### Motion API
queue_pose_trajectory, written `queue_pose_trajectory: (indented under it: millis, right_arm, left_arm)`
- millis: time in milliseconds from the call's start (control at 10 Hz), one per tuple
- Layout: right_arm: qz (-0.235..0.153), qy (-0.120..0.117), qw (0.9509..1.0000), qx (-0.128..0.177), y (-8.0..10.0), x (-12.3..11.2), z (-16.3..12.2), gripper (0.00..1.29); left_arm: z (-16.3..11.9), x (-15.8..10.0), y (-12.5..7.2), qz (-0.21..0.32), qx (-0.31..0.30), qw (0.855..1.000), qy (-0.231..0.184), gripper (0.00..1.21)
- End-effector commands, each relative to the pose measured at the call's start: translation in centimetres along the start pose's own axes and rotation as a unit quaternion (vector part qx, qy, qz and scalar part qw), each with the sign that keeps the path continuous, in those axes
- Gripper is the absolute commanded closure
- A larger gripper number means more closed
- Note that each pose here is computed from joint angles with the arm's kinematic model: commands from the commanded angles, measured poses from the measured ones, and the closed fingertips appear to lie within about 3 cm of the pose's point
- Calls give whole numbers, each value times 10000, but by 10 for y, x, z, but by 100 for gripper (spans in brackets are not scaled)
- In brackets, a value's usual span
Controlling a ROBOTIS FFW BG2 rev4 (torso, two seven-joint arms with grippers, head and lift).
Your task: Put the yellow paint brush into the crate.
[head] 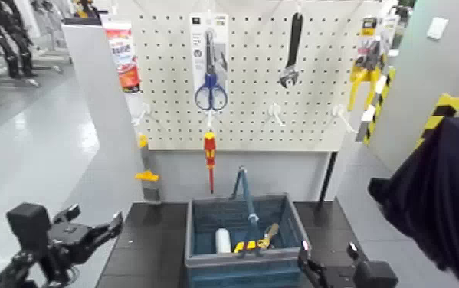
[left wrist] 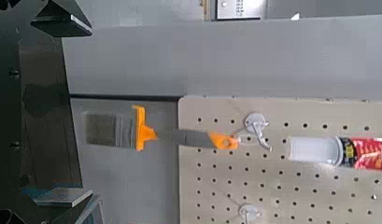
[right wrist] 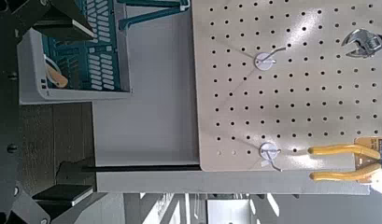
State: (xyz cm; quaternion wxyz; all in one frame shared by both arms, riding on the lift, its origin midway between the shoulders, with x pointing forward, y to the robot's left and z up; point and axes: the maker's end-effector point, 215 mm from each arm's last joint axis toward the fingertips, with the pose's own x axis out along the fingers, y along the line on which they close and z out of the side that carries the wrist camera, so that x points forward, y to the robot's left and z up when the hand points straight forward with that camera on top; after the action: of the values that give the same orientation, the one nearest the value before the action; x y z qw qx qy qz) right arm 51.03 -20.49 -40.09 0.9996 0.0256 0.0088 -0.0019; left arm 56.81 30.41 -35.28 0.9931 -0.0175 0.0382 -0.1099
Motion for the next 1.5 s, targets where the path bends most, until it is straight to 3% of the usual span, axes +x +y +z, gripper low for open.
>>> queue_pose_trajectory:
  millis: [100,900,1500]
  right_arm:
    - [10,-1,10000,11,1,1,0,14]
    - [77,-15,10000,18,9,5,2,14]
    - [117,-16,9999,35,14,8,2,14]
  left_arm:
    - [11,19,21,-119,178,9998,36,10]
    - [34,89,8,-979,536,9936,150,10]
    - [51,124,-4,-1503,638,9864,195,10]
